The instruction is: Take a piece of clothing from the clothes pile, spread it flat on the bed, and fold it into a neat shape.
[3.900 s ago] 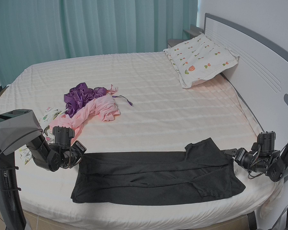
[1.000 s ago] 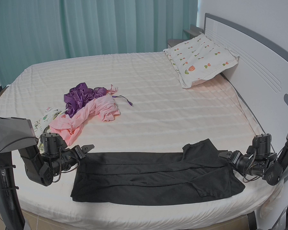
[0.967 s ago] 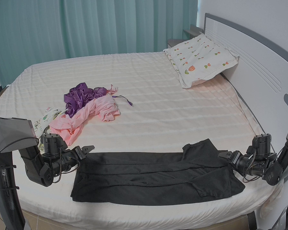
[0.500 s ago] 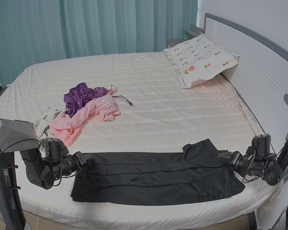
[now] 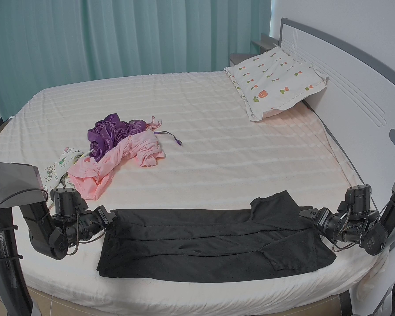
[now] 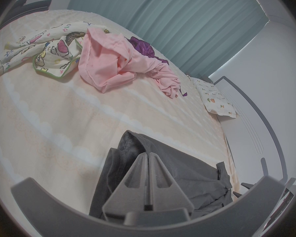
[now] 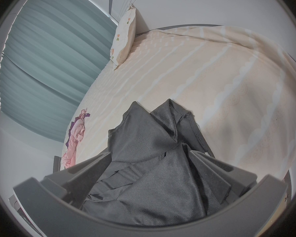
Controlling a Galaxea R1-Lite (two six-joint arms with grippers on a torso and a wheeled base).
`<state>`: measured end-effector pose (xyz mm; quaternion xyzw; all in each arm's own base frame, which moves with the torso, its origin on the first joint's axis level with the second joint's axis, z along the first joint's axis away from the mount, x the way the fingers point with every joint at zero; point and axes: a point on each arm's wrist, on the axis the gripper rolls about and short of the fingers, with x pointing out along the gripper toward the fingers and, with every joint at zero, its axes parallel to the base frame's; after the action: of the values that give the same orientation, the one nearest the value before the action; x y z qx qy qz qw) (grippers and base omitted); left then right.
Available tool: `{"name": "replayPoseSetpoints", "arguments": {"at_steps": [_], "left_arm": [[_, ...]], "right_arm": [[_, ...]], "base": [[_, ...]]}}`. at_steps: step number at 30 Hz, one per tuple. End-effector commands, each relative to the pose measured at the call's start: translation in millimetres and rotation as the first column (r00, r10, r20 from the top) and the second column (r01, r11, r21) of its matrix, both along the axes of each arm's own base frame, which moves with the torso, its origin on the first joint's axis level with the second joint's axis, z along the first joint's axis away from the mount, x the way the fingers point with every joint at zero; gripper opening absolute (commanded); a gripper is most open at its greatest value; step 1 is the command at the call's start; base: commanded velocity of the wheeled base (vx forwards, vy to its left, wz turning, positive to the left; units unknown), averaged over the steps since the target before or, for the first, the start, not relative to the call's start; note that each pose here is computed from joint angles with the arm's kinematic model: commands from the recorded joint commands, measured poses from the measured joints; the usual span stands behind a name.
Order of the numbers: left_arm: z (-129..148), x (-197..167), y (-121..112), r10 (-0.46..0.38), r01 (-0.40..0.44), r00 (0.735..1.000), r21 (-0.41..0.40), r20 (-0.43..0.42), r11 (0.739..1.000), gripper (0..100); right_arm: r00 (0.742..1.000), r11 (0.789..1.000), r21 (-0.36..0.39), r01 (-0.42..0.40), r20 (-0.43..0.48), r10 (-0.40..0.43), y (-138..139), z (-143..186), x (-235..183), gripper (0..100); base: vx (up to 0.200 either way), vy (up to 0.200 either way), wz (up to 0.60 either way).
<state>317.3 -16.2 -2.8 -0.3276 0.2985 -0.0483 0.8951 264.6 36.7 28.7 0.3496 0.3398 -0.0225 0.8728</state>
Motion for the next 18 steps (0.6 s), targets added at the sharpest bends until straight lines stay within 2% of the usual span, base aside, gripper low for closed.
{"name": "replayPoseSetpoints", "arguments": {"at_steps": [1, 8, 10, 13, 18], "left_arm": [[11, -3, 1, 0.003, -0.003, 1.0, -0.004, 0.027, 1.0, 0], [25, -8, 0, 0.003, -0.002, 0.998, -0.008, 0.059, 1.0, 0], [32, -8, 0, 0.014, -0.012, 0.997, -0.031, 0.076, 0.999, 0], [36, -8, 0, 0.028, -0.024, 0.996, -0.056, 0.079, 0.998, 0], [35, -7, 0, 0.028, -0.024, 0.997, -0.056, 0.077, 0.998, 0]], "right_arm": [[1.0, 1.0, 0.001, 0.003, 0.003, -0.003, 0, 0, 0, 100], [0.999, 0.997, 0.071, 0.032, 0.029, -0.034, 5, 4, 4, 100], [0.999, 0.994, 0.098, 0.038, 0.022, -0.041, 9, 1, 6, 100], [0.999, 0.995, 0.097, 0.038, 0.009, -0.039, 15, -5, 12, 100], [0.997, 0.992, 0.094, 0.082, -0.005, -0.082, 17, -13, 20, 100]], "base": [[0.0, 0.0, 0.0], [0.0, 0.0, 0.0], [0.0, 0.0, 0.0], [0.0, 0.0, 0.0], [0.0, 0.0, 0.0]]}}
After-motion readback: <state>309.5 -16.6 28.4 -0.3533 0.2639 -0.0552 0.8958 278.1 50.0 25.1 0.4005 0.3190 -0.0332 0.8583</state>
